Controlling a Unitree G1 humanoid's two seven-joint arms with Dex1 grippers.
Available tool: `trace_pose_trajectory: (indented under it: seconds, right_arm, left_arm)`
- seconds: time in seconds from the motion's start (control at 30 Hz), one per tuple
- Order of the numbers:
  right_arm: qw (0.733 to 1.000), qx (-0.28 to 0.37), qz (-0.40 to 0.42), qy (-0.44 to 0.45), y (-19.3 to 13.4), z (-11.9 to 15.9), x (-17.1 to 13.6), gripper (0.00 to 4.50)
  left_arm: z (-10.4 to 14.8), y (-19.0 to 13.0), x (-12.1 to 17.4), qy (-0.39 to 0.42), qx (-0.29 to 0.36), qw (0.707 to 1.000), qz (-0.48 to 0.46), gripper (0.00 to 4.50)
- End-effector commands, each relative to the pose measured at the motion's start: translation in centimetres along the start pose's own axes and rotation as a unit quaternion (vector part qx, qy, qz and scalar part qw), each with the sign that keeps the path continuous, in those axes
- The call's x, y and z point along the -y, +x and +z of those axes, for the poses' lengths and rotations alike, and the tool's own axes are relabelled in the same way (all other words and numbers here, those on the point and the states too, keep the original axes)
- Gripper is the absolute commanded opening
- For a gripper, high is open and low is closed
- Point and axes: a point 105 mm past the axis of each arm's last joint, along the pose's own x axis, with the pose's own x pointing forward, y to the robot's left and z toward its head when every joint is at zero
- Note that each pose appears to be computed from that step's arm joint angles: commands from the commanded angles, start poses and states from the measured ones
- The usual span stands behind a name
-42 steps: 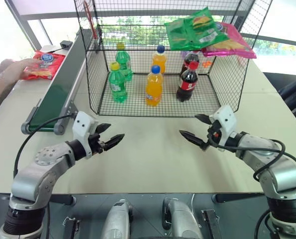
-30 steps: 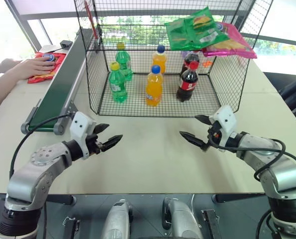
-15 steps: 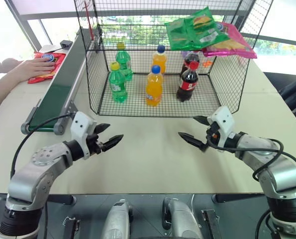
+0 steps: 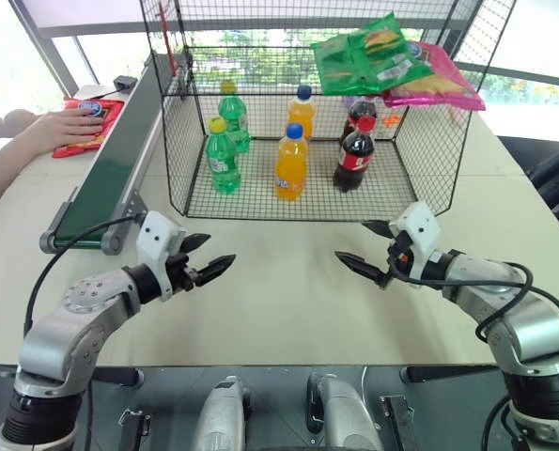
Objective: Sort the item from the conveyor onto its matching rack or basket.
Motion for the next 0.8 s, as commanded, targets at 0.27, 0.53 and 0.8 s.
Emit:
trace_pose_trajectory:
  seconds: [0.27, 0.53, 0.8]
  right_arm:
    - [0.999, 0.024, 0.008, -0.021, 0.03, 1.48, -0.18, 4.5]
    - [0.999, 0.024, 0.008, -0.022, -0.05, 1.53, -0.12, 4.5]
    - [0.999, 0.021, 0.011, -0.027, -0.03, 1.53, -0.12, 4.5]
  left_arm:
    - [1.18, 0.56, 0.5, 0.022, 0.021, 0.999, -0.008, 3.69]
    - [1.26, 0.56, 0.56, 0.025, 0.023, 0.999, -0.011, 3.69]
    - [1.17, 0.73, 0.79, 0.028, 0.021, 0.999, -0.014, 3.69]
